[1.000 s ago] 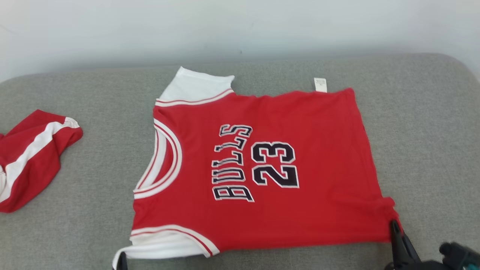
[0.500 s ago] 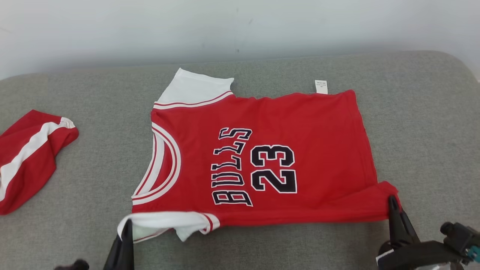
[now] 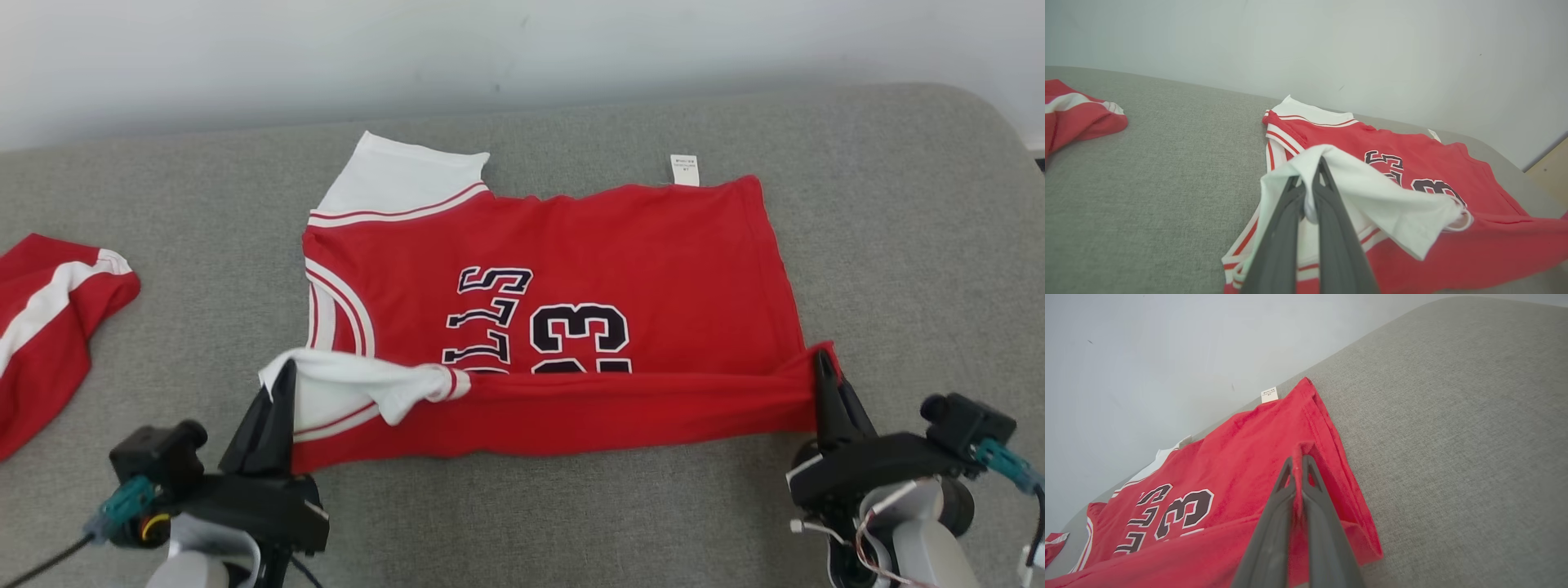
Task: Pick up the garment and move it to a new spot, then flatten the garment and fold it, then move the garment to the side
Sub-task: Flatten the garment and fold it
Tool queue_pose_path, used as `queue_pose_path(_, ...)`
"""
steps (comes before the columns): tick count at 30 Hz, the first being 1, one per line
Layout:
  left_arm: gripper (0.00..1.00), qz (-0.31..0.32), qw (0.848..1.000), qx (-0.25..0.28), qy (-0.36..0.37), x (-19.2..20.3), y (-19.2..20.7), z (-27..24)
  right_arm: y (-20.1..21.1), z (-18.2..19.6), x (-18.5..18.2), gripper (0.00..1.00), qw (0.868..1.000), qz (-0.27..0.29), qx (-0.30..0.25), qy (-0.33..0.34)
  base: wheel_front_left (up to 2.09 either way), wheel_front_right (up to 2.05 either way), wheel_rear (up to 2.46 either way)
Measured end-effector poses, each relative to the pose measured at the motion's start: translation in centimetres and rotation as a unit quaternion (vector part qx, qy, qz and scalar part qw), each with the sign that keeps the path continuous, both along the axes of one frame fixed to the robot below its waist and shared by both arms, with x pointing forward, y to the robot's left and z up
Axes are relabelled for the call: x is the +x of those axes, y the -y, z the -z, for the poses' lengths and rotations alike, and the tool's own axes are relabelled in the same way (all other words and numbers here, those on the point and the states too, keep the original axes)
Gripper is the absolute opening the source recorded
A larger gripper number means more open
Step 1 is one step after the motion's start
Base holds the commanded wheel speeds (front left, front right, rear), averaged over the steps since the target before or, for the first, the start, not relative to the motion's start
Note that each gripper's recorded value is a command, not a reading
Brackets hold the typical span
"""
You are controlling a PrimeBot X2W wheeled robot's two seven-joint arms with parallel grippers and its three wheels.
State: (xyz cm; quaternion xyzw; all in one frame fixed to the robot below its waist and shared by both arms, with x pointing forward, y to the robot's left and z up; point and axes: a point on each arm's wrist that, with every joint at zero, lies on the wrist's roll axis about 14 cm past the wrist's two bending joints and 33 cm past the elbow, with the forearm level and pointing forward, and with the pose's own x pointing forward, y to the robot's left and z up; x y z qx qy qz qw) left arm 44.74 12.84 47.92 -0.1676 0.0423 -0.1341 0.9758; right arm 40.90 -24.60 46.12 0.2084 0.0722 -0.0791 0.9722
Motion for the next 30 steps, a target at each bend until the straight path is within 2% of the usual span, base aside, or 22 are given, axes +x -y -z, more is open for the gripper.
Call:
queue_pose_path(7, 0.0, 0.017, 0.999, 0.025, -0.019, 2.5, 0.8, 1.7, 0.4, 0.9, 1.9, 0.0, 1.0, 0.008, -0.009, -0.009, 0.0, 0.0, 0.0)
queue_pose_path(8, 0.0, 0.019, 0.999, 0.03, -0.022, 2.7, 1.0, 2.0, 0.5, 0.7, 2.2, 0.35, 1.0, 0.01, -0.013, -0.003, 0.0, 0.0, 0.0)
queue_pose_path(9, 0.49, 0.021, 0.999, 0.036, -0.021, 2.8, 1.0, 2.2, 0.5, 0.6, 2.4, 1.0, 1.0, 0.01, -0.016, 0.001, 0.0, 0.0, 0.0)
queue_pose_path(10, 1.0, 0.021, 0.999, 0.04, -0.017, 3.0, 1.0, 2.2, 0.5, 0.6, 2.5, 1.0, 1.0, 0.011, -0.019, 0.004, 0.0, 0.0, 0.0)
queue_pose_path(18, 1.0, -0.006, 1.0, 0.03, -0.004, 2.4, -0.2, 1.7, 1.3, 0.3, 1.5, 1.0, 0.998, 0.007, -0.062, 0.016, 0.0, 0.0, 0.0)
queue_pose_path(23, 1.0, -0.039, 0.999, 0.015, -0.003, 0.4, -2.0, 1.6, 1.4, 0.9, -0.2, 1.0, 0.997, -0.002, -0.08, 0.008, 0.0, 0.0, 0.0)
queue_pose_path(30, 1.0, -0.049, 0.997, 0.035, -0.04, -3.1, -3.0, 4.4, 1.8, 2.3, -1.4, 1.0, 0.995, -0.01, -0.093, -0.023, 0.0, 0.0, 0.0)
